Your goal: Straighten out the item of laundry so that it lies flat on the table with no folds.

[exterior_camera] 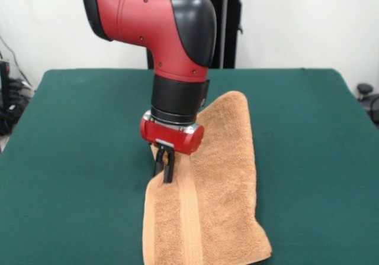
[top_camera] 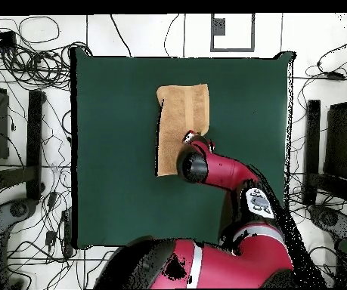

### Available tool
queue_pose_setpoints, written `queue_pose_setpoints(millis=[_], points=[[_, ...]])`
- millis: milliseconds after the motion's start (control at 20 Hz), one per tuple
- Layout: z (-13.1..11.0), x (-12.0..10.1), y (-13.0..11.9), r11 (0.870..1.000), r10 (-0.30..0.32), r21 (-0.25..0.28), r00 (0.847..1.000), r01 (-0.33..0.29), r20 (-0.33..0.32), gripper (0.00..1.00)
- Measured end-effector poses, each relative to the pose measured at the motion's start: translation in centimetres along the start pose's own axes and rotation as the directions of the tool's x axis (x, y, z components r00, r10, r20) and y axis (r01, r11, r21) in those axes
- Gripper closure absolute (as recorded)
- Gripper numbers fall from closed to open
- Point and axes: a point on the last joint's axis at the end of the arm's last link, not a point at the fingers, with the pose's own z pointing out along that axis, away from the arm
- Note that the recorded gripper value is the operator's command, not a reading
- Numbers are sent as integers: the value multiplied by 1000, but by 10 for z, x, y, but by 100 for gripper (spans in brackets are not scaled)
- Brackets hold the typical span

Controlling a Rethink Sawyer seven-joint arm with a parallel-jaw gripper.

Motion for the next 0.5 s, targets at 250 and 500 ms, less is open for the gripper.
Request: queue_pose_setpoints(millis=[250,500], points=[[-5,-1,-9,1000,18,5,1000,-17,-10,100],[-31,-2,-31,998,64,33,995,-61,-73,100]])
